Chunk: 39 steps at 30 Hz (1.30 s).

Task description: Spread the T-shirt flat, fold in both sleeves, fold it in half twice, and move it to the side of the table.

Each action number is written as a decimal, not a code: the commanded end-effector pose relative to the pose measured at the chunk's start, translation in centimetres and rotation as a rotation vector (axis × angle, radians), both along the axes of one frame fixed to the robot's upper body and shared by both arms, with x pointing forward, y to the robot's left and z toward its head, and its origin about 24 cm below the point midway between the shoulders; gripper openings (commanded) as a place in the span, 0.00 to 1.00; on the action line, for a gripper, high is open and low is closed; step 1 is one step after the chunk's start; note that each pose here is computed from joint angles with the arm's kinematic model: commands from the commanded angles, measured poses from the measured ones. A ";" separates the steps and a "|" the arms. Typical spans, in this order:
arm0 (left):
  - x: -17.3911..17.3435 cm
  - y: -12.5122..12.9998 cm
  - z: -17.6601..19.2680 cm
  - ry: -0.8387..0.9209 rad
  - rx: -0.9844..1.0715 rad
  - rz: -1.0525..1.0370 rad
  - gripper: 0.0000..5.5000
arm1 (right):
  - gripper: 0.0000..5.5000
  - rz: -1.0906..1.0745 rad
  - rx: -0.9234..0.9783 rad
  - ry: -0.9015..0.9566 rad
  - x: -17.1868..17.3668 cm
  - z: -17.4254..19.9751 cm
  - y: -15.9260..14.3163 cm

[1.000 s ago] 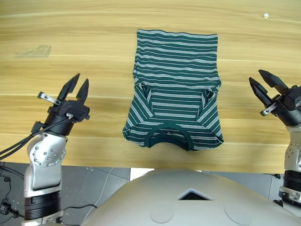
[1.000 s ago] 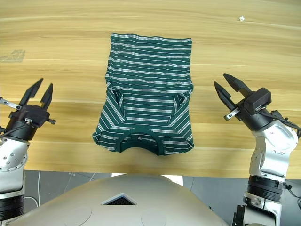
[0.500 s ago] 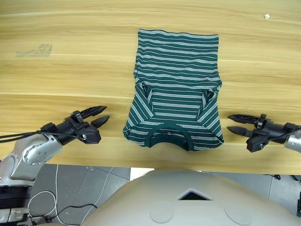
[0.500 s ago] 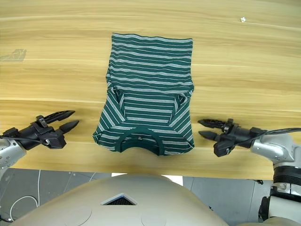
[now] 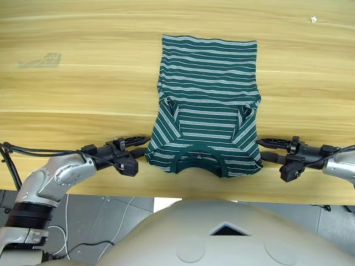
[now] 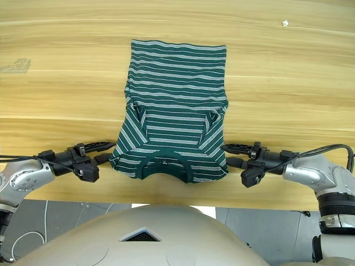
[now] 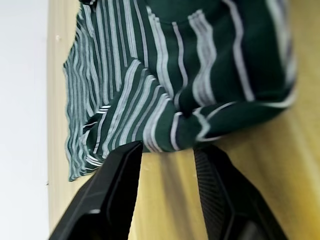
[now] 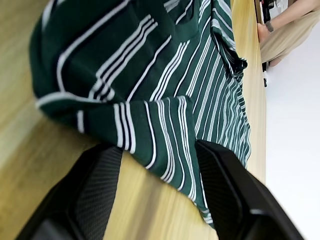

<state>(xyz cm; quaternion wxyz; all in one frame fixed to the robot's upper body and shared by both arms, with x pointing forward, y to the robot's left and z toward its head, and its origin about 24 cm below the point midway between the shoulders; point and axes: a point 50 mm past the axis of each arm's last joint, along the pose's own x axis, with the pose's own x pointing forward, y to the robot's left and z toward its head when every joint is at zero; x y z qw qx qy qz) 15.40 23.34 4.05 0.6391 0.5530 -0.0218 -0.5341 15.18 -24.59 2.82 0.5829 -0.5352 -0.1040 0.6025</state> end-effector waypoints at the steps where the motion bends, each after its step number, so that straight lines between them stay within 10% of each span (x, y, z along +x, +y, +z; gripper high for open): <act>1: 0.5 -0.2 0.0 -0.012 0.006 -0.010 0.34 | 0.49 0.006 -0.121 0.158 -1.8 -1.8 -0.2; 10: -0.1 -1.0 -0.6 0.024 -0.012 -0.036 0.34 | 0.49 -0.035 -0.117 0.256 -2.3 -1.7 0.4; 24: -0.8 -0.5 -1.1 0.076 0.037 -0.059 0.03 | 0.00 -0.050 -0.140 0.323 -2.5 -1.9 0.4; 39: -3.3 -0.2 2.8 0.455 -0.043 0.140 0.00 | 0.00 -0.325 0.123 0.961 -0.4 3.9 1.4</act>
